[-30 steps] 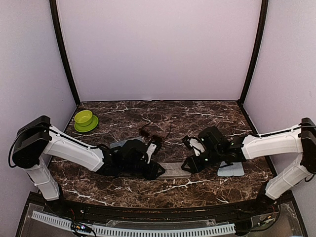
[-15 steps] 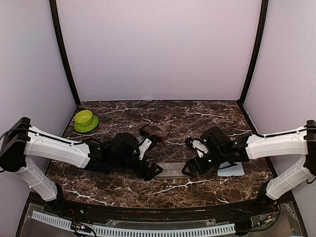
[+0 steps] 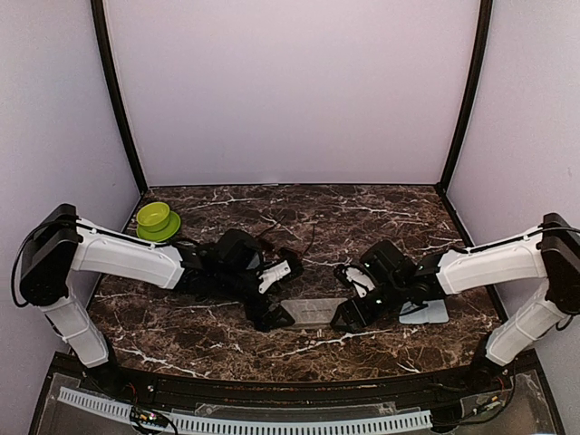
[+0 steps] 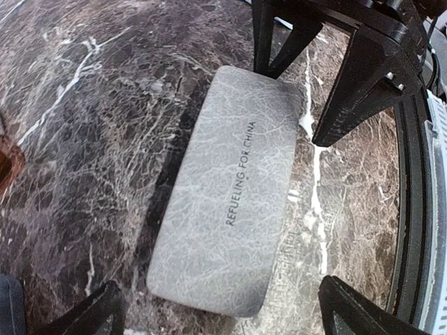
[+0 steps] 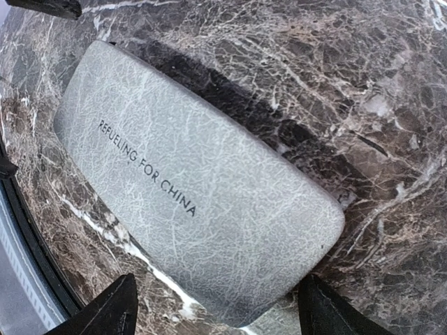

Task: Organize the sunglasses
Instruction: Close the case with sunglasses at the center of the board, then move the case with sunglasses to the center of the board.

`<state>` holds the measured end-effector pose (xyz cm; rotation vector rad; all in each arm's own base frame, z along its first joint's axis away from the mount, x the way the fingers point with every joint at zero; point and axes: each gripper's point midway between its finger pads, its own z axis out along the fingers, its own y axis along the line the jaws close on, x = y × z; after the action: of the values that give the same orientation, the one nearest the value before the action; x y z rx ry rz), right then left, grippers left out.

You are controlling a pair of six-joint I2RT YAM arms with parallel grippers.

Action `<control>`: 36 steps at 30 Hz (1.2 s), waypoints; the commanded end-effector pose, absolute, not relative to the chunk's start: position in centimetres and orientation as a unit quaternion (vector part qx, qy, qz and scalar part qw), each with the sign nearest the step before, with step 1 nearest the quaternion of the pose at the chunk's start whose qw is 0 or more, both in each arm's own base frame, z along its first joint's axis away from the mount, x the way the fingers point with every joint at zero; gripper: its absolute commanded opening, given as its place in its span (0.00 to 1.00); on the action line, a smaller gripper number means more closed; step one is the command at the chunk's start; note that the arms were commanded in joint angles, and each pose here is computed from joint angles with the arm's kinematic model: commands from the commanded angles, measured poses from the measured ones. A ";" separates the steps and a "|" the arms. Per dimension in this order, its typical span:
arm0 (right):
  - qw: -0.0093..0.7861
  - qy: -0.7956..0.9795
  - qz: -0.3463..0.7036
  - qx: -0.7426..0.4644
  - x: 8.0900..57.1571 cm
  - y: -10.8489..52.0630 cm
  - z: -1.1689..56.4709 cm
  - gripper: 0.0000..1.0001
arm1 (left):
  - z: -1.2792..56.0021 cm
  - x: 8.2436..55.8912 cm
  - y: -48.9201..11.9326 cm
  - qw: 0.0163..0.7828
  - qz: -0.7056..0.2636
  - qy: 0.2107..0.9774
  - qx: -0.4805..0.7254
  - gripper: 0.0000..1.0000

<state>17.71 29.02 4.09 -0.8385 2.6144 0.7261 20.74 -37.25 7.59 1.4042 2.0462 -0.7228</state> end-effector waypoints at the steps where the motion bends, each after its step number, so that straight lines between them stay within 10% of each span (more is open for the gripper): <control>1: 0.154 0.905 0.263 -0.295 17.7 29.7 3.8 0.79 | 6.4 20.2 -37.9 0.245 -0.254 0.726 0.590 0.99; 10: 0.157 0.910 0.241 -0.298 17.8 30.0 3.1 0.74 | 4.0 22.4 -38.1 0.248 -0.198 0.734 0.600 0.98; 36: 0.223 0.924 0.177 -0.254 20.1 24.9 7.9 0.81 | 4.3 25.6 -43.6 0.213 -0.251 0.687 0.648 0.53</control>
<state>18.69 26.13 5.45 -0.7762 2.6015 0.5149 23.85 -42.41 2.77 1.7832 1.9725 -0.6570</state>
